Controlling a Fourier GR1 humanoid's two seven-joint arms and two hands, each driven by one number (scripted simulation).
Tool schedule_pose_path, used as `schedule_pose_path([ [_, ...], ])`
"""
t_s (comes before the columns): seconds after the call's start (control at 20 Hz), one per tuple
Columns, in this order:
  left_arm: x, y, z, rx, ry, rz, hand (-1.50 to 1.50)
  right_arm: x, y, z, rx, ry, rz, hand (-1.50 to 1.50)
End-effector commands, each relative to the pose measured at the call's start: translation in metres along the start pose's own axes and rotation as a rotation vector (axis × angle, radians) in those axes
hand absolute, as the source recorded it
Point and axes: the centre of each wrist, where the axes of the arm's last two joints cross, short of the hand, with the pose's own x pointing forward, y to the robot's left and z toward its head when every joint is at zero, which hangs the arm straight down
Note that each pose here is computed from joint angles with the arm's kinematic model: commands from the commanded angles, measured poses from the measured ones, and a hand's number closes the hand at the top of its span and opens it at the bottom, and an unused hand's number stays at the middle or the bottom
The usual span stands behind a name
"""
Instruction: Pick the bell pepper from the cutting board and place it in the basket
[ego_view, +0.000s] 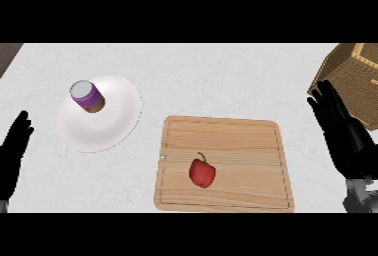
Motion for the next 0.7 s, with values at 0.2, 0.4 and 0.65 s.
schedule_pose_path([
  [0.2, 0.035, -0.035, -0.028, -0.150, -0.023, 0.134, 0.00, 0.071, 0.051, -0.047, 0.170, -0.397, 0.094, 1.50],
  [0.4, 0.039, -0.053, -0.026, -0.233, -0.004, 0.186, 0.00, 0.059, 0.087, -0.025, 0.548, -0.511, 0.594, -1.50],
  [0.65, 0.052, -0.057, -0.036, -0.263, 0.003, 0.199, 0.00, 0.018, 0.191, 0.006, 0.444, -0.605, 0.609, -1.50],
])
